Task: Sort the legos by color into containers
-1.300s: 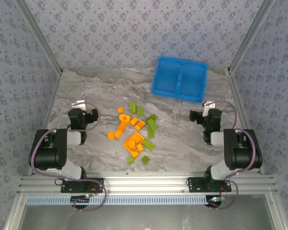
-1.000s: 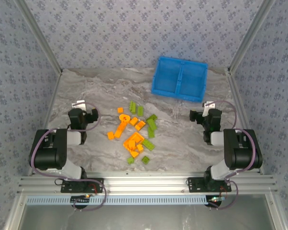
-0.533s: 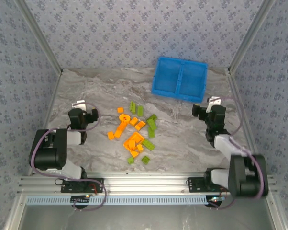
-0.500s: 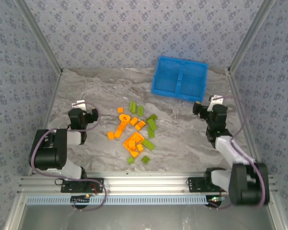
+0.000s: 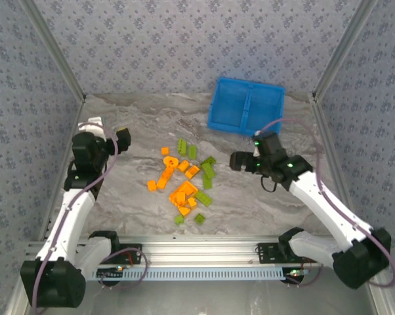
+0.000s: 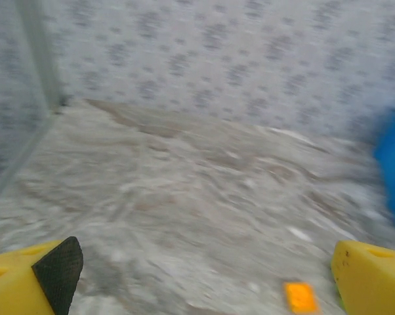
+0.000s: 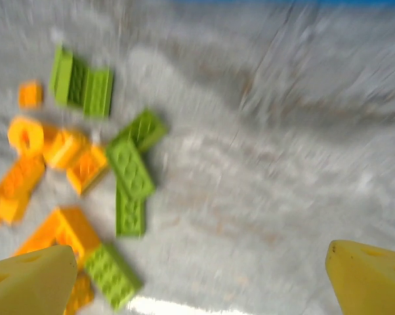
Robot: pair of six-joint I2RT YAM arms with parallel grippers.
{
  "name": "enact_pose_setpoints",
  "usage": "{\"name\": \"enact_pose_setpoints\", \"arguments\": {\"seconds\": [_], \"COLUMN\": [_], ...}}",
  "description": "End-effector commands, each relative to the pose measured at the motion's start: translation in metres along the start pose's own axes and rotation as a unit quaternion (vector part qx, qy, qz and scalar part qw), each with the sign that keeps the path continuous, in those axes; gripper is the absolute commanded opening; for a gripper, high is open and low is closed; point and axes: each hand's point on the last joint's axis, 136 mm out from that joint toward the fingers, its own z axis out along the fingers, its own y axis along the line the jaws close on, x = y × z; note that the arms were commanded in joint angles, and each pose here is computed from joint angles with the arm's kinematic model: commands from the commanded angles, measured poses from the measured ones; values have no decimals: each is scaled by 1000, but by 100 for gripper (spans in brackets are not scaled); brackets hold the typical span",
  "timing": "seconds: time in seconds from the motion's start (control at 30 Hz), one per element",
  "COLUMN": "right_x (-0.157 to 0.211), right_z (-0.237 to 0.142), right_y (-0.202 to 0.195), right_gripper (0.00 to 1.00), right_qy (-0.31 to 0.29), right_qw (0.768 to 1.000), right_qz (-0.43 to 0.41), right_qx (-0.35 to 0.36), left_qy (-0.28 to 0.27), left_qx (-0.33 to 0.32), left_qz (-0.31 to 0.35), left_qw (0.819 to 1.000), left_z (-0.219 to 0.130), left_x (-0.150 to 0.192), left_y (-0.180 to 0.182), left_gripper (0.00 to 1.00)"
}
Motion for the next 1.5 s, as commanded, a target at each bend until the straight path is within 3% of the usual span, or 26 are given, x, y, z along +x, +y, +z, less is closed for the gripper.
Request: {"name": "enact_pose_setpoints", "arguments": {"seconds": [0.0, 0.1, 0.23, 0.53, 0.83, 1.13, 1.3, 1.47], "right_x": [32, 46, 52, 27, 26, 43, 32, -13], "right_z": [5, 29, 57, 142, 184, 181, 159, 107], "right_y": [11, 30, 47, 77, 76, 77, 75, 68], "right_gripper": [100, 100, 100, 98, 68, 32, 30, 31], "right_qy": [77, 112, 138, 130, 140, 159, 133, 37], "right_qw": [996, 991, 982, 977, 979, 977, 980, 991], "right_qz": [-12, -50, -110, -165, -147, -144, -145, -124], "right_qx": [37, 44, 62, 39, 15, -14, -7, 29], "left_qy": [182, 221, 227, 146, 149, 147, 149, 145], "left_qx": [141, 218, 297, 338, 321, 315, 314, 313], "left_qz": [36, 133, 231, 246, 256, 257, 256, 253], "left_qw": [972, 941, 898, 896, 899, 902, 902, 904], "left_z": [-25, -48, -72, -89, -88, -88, -87, -88], "left_x": [59, 74, 103, 106, 107, 106, 107, 105], "left_y": [-61, -99, -127, -136, -130, -128, -127, -128], "left_gripper": [99, 99, 99, 99, 99, 99, 99, 99]}}
